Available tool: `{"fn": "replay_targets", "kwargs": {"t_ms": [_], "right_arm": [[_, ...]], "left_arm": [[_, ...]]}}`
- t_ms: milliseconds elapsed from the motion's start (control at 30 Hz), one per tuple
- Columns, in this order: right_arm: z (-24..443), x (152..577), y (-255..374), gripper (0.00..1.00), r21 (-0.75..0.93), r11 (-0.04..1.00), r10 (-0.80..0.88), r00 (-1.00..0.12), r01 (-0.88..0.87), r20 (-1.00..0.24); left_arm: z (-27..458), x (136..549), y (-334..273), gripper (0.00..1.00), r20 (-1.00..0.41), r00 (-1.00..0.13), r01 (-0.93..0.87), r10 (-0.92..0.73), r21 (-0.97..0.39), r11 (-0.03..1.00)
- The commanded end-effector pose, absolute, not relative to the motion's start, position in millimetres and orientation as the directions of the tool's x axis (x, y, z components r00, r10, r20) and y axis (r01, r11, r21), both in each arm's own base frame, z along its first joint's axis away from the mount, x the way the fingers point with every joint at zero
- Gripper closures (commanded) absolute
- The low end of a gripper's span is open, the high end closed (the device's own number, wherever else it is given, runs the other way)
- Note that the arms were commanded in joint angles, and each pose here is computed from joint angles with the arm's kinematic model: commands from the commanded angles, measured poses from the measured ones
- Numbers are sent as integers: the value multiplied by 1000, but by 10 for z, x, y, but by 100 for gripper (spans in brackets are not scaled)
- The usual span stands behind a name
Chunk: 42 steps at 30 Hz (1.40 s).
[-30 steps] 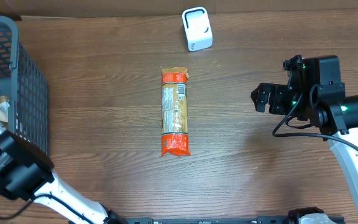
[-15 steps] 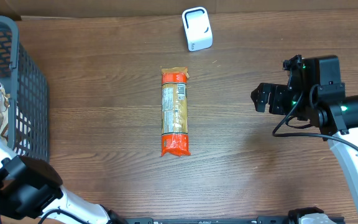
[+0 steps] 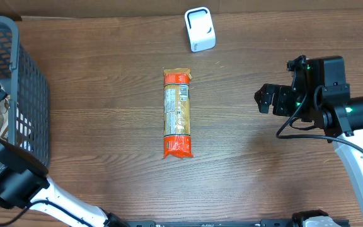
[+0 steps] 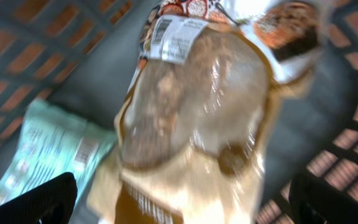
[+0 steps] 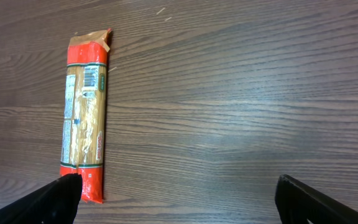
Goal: Scan the item barcode
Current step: 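Reach into the basket and grasp the clear bag of mushrooms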
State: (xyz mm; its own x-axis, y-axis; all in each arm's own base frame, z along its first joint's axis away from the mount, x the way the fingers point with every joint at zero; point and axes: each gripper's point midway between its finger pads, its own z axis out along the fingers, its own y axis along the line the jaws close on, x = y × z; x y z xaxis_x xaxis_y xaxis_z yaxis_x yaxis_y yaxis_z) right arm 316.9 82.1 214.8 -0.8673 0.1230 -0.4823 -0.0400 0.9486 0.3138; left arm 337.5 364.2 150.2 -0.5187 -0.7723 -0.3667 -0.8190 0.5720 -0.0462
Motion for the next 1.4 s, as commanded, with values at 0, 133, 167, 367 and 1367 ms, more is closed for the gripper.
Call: {"fn": "replay_targets", "kwargs": {"t_ms": [0, 133, 167, 367, 1367], "right_arm": [[2224, 3223, 812, 0, 313, 949, 124, -855, -47, -504], [2223, 3222, 812, 0, 313, 949, 124, -855, -47, -503], [2223, 3222, 812, 0, 313, 949, 124, -855, -47, -503], [2223, 3221, 813, 0, 314, 948, 124, -855, -47, -503], [2222, 3222, 813, 0, 316, 948, 128, -856, -43, -502]], "left_arm": [[1332, 3508, 3714, 0, -378, -604, -740, -701, -59, 670], [1149, 3626, 3826, 0, -398, -621, -719, -676, -54, 693], [1115, 3653, 3843, 0, -402, -619, -718, -674, -58, 694], [845, 3752, 3905, 0, -393, -610, -717, -688, -98, 691], [30, 3657, 3600, 96, -170, -648, -725, -743, -163, 669]]}}
